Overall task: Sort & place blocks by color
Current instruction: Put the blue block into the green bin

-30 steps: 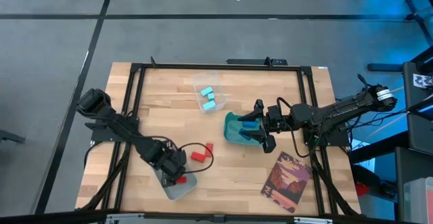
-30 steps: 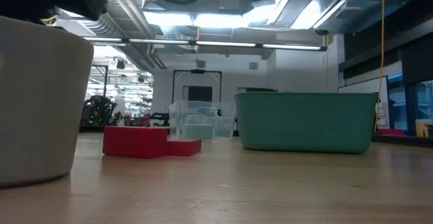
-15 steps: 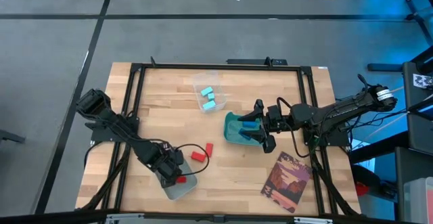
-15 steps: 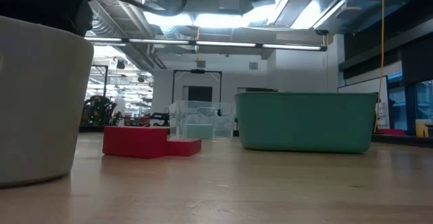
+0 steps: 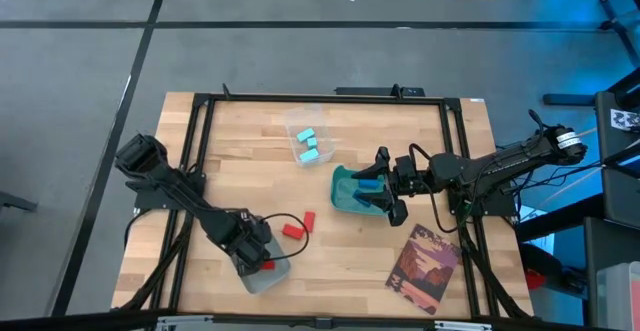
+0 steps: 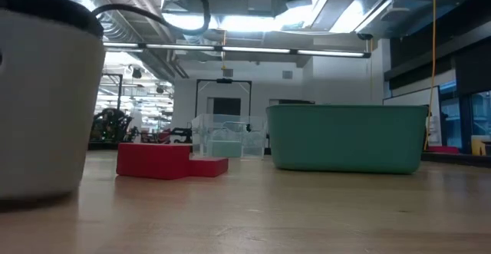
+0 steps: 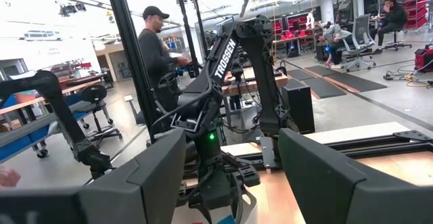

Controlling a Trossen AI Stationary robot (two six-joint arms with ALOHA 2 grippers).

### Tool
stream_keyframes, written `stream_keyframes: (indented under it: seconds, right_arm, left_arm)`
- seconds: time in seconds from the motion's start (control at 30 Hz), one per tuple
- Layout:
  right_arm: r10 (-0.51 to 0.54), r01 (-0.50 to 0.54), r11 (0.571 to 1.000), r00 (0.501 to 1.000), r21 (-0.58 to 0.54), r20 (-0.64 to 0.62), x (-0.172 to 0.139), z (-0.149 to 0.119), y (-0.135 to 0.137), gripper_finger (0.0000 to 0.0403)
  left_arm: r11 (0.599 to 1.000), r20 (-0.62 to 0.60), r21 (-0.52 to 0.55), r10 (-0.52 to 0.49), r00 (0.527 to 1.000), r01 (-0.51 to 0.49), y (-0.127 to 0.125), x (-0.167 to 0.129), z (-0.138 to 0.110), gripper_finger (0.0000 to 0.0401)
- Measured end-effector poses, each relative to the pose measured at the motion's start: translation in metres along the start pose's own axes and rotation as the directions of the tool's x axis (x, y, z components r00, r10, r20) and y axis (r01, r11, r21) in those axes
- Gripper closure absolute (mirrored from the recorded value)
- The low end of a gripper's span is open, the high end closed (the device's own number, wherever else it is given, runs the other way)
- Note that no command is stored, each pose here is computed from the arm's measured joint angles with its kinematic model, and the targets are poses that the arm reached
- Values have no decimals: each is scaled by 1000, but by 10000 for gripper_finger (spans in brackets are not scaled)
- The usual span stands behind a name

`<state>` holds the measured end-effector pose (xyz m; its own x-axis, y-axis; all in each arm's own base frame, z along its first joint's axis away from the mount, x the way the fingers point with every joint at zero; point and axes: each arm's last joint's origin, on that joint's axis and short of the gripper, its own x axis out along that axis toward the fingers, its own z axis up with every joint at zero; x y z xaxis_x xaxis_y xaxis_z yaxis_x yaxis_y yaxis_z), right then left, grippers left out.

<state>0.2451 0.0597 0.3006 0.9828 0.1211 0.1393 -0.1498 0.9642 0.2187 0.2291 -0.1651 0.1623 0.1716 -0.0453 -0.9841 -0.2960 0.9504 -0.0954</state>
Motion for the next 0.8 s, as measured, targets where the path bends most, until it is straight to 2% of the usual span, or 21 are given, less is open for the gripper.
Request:
stream_keyframes:
  seconds: [0.6, 0.8]
  right_arm:
    - [0, 0, 1000, 1000, -3, 0, 0, 0, 0, 162]
    - [0, 0, 1000, 1000, -3, 0, 0, 0, 0, 162]
  left_arm:
    - [1000, 13, 4, 20, 1000, -20, -1, 5, 0, 175]
    - [999, 31, 10, 44, 999, -44, -1, 5, -1, 223]
